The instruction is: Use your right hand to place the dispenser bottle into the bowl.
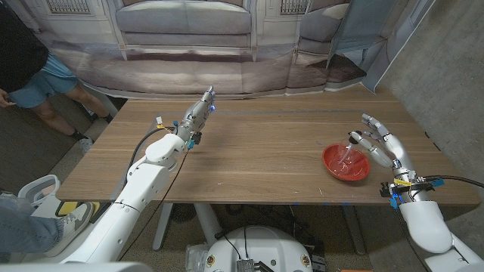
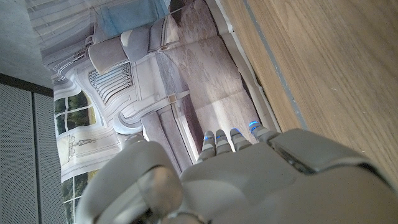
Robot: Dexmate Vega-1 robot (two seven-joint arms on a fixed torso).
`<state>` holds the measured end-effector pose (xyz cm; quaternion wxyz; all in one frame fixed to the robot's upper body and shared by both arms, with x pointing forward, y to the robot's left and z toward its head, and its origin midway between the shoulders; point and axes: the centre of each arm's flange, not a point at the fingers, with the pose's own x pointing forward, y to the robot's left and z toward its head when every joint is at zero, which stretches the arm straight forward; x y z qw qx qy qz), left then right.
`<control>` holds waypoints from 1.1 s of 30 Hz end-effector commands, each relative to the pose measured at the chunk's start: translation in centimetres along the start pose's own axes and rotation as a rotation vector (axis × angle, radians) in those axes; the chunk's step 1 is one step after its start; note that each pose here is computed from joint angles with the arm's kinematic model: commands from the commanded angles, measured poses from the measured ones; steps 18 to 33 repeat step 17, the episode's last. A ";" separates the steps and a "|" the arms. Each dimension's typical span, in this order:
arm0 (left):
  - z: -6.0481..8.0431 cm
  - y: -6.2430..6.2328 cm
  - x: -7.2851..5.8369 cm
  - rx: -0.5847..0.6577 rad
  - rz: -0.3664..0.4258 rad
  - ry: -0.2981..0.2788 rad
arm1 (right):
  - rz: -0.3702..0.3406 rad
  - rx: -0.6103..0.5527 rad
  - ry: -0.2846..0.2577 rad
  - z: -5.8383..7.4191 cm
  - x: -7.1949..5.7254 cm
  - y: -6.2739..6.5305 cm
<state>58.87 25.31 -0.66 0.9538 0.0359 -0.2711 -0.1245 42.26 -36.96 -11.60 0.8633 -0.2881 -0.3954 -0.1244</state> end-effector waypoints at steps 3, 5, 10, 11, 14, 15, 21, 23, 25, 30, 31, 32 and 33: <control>0.4 0.9 -0.1 -0.003 0.015 -0.017 | -0.033 -0.023 -0.031 1.0 1.3 -1.0; 0.3 1.1 -0.2 -0.003 0.018 -0.016 | -0.032 -0.025 -0.035 1.1 1.5 -1.0; 0.2 1.3 -0.4 -0.007 0.022 -0.012 | -0.038 -0.028 -0.041 1.3 1.8 -1.1; 0.1 1.3 -0.4 -0.009 0.022 -0.013 | -0.040 -0.030 -0.043 1.4 1.8 -1.1; 0.1 1.4 -0.4 -0.010 0.023 -0.016 | -0.047 -0.025 -0.045 1.5 1.9 -1.1; 0.1 1.5 -0.4 -0.010 0.023 -0.016 | -0.047 -0.026 -0.046 1.5 2.0 -1.1; 0.1 1.5 -0.4 -0.010 0.021 -0.017 | -0.047 -0.024 -0.047 1.5 2.0 -1.0; 0.1 1.5 -0.4 -0.010 0.021 -0.017 | -0.047 -0.024 -0.047 1.5 2.0 -1.0; 0.1 1.5 -0.4 -0.010 0.021 -0.017 | -0.047 -0.024 -0.047 1.5 2.0 -1.0; 0.1 1.5 -0.4 -0.010 0.021 -0.017 | -0.047 -0.024 -0.047 1.5 2.0 -1.0; 0.1 1.5 -0.4 -0.010 0.021 -0.017 | -0.047 -0.024 -0.047 1.5 2.0 -1.0; 0.1 1.5 -0.4 -0.010 0.021 -0.017 | -0.047 -0.024 -0.047 1.5 2.0 -1.0; 0.1 1.5 -0.4 -0.010 0.021 -0.017 | -0.047 -0.024 -0.047 1.5 2.0 -1.0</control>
